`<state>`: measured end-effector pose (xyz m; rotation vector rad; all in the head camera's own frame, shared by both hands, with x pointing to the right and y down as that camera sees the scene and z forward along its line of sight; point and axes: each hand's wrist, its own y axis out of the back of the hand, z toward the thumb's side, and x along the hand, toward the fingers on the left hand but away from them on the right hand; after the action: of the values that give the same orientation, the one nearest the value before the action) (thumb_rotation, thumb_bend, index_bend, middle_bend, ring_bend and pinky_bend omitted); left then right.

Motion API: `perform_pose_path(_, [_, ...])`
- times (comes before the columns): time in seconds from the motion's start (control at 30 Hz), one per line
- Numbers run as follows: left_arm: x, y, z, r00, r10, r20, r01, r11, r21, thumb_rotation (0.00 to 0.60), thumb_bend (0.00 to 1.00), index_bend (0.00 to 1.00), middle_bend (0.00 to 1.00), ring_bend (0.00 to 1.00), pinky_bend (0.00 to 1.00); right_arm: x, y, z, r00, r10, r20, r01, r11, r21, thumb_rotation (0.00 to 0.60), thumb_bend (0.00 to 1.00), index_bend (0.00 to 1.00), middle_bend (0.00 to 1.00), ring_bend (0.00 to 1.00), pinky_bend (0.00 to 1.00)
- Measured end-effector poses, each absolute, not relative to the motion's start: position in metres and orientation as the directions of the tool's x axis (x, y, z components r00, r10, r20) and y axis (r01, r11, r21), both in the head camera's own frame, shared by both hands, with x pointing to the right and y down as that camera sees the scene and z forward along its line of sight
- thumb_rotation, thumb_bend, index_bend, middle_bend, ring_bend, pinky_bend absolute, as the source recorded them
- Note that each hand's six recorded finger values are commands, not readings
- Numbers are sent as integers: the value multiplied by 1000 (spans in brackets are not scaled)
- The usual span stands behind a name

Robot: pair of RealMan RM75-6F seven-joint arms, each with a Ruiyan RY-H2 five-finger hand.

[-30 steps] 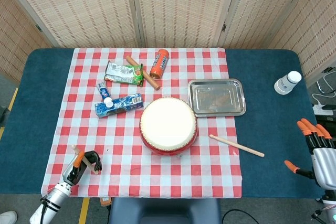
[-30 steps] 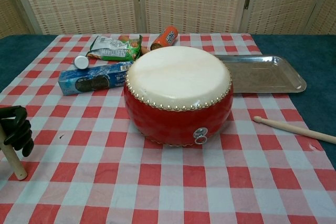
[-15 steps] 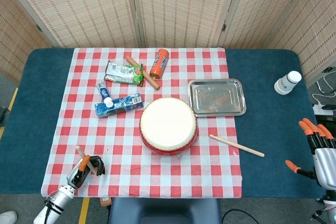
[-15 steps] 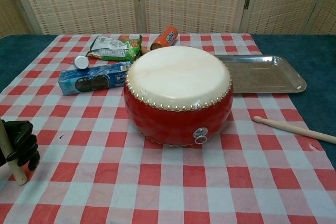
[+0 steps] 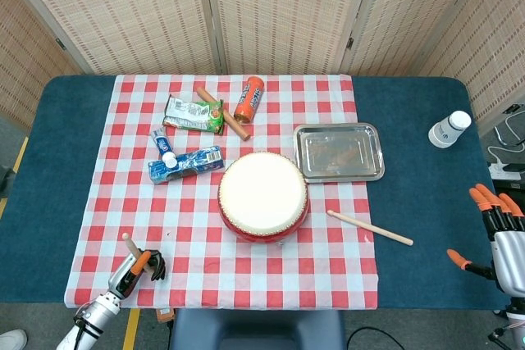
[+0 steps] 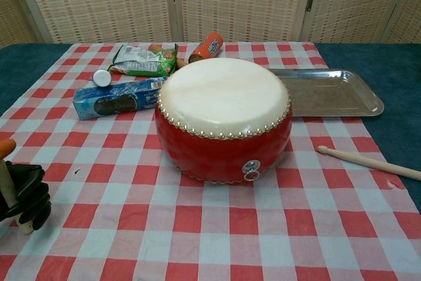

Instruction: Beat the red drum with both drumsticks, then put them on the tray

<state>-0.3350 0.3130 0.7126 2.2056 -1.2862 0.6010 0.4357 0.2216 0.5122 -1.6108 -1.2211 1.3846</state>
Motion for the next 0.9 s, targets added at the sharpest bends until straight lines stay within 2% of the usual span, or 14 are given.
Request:
perform_pose_path(0.07, [-335, 313, 713, 456, -658, 600, -882, -427, 202, 568, 268, 799, 886, 779, 740, 436, 222, 511, -7, 942, -336, 220, -327, -919, 600, 0, 80, 29, 30, 80])
perform_pose_path(0.13, [-334, 314, 714, 465, -655, 596, -876, -436, 204, 600, 268, 808, 900, 793, 775, 437, 222, 511, -9, 943, -334, 220, -324, -920, 600, 0, 80, 29, 30, 80])
perform_pose_path(0.57, [-334, 314, 717, 473, -651, 593, -872, -445, 206, 600, 289, 876, 997, 901, 908, 436, 221, 509, -7, 946, -324, 221, -315, -923, 600, 0, 80, 29, 30, 80])
perform_pose_path(0.73, [-334, 313, 718, 464, -655, 596, -872, -455, 179, 600, 488, 918, 1000, 971, 992, 436, 221, 508, -6, 948, -318, 222, -309, -925, 600, 0, 80, 30, 30, 80])
perform_pose_path(0.9, [-336, 312, 720, 448, -666, 597, -877, -457, 148, 600, 670, 951, 1000, 992, 1000, 436, 221, 508, -5, 948, -317, 223, -308, -925, 600, 0, 80, 30, 30, 80])
